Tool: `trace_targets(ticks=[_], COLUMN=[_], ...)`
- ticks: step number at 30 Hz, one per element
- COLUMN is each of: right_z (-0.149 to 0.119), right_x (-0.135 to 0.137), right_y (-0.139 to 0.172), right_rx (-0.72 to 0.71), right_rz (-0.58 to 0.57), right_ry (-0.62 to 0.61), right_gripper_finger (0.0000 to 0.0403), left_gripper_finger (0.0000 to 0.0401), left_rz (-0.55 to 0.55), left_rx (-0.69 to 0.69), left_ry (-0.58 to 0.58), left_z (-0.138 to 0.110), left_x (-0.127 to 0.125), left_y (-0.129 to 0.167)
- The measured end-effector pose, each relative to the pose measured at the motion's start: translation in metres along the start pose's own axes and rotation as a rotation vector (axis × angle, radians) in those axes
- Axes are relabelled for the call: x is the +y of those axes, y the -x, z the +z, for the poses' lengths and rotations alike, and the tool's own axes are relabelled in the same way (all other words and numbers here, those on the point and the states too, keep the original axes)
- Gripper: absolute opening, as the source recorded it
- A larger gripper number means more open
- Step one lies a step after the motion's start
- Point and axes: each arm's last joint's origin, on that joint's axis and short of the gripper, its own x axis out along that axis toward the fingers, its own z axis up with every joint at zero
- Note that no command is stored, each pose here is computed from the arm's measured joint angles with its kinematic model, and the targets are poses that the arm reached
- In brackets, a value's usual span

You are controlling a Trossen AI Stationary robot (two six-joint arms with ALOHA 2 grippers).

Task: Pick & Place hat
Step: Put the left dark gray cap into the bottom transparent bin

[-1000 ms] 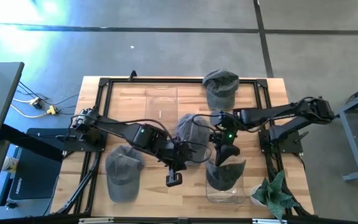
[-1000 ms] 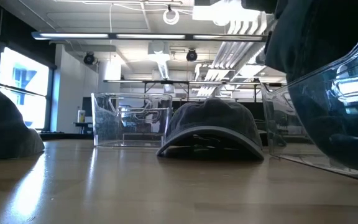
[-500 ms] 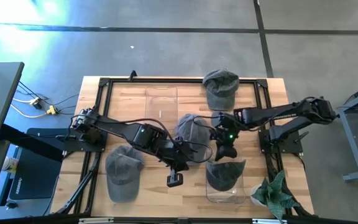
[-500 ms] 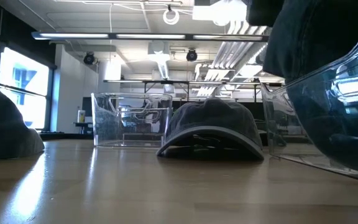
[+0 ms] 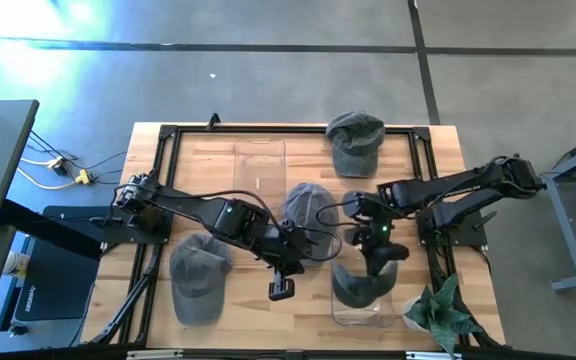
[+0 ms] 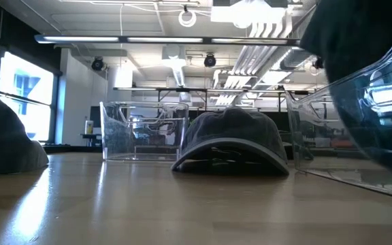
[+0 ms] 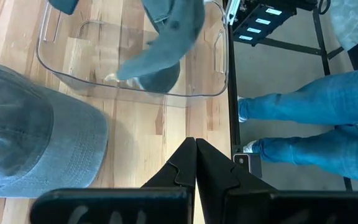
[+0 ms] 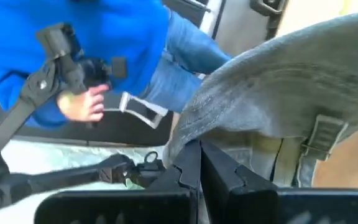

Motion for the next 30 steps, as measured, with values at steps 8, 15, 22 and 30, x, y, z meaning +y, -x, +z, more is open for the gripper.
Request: trace_targets(ticks=[8,15,22,30], right_z=[-0.003,-0.016,-0.022,-0.024], right_x=[-0.012,-0.011,-0.002,0.004], right_y=[0.0,-0.002,0.003,0.001], right_rx=[-0.039,0.089,0.085,0.085], right_rz=[-0.373,-0.209,-0.18,-0.141], right_ry=[0.098,0.057,-0.056,-0.224], right_gripper_finger=[0.0001,0.0001,0.0001,0.0001], left_gripper_finger=[0.0002,0.0002,0.0002,0.0048], left_rz=[-0.001,-0.005,0.016,-0.113], left_rx=[-0.003,-0.012,-0.056,-0.231], left_ry=[0.0,-0.026,-0.058,-0.296], left_z=[0.0,0.001,0.005,0.035], left_x=[0.0,0.0,0.0,0.014], left_y=[0.0,0.0,0.0,-0.036])
